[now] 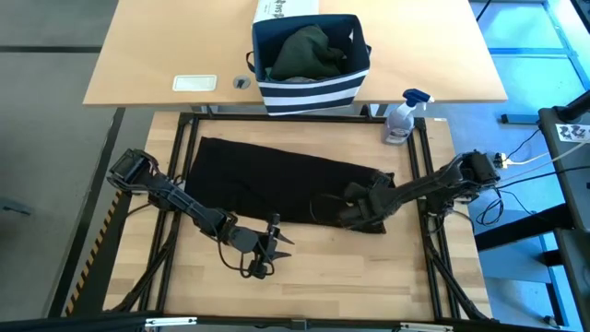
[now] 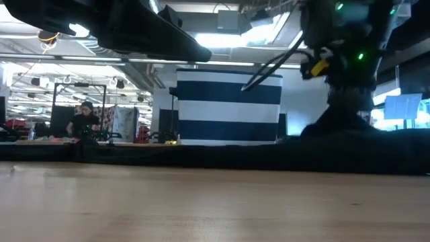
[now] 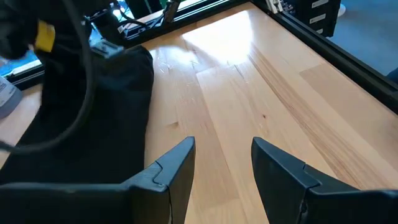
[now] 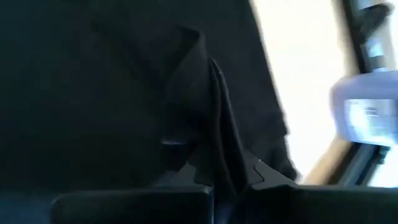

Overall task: Fold Laundry from Bin
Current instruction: Fold the black shirt

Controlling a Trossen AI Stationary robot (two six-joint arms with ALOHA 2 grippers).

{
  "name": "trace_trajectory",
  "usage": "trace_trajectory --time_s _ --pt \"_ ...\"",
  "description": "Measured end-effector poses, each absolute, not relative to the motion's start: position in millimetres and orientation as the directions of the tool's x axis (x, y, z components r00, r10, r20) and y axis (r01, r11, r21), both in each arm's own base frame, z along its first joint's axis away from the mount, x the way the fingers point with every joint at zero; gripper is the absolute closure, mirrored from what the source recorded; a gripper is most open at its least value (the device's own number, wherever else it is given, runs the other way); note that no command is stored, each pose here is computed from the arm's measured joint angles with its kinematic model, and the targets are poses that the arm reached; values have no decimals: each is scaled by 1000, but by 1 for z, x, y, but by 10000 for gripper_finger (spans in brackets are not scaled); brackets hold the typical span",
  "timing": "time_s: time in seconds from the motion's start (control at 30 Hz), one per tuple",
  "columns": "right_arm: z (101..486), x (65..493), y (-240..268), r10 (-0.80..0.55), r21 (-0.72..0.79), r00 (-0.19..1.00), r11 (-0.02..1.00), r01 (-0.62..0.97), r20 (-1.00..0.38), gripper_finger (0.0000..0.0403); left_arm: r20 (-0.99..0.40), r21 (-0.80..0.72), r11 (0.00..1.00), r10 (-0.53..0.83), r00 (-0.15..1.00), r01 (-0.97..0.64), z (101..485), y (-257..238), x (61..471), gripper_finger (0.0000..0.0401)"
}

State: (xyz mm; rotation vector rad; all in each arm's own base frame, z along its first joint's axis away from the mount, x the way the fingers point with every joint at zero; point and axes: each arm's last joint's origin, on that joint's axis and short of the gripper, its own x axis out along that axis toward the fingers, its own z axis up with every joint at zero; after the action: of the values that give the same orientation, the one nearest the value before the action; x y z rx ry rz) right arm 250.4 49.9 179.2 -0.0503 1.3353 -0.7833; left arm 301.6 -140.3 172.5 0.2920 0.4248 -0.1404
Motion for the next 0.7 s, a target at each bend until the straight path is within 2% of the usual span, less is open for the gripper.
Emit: trace_trajectory --time_s 0.13,0.3,0.5,0.6,0.7 --pt "173 253 44 -488 -428 26 787 444 -872 366 -428 250 948 -73 901 196 172 -140 301 248" --pt "183 245 40 -551 -491 16 757 432 -834 279 -433 251 948 -72 899 197 172 -140 301 248" --pt "206 224 34 -617 -533 -5 676 508 -787 184 -433 251 948 -72 899 197 172 -140 301 248" --pt "219 217 33 -602 -484 38 677 554 -797 165 -435 254 948 -65 898 192 172 -140 301 248" --pt "228 213 39 -557 -409 115 719 562 -822 164 -443 276 948 -24 896 162 170 -138 301 248"
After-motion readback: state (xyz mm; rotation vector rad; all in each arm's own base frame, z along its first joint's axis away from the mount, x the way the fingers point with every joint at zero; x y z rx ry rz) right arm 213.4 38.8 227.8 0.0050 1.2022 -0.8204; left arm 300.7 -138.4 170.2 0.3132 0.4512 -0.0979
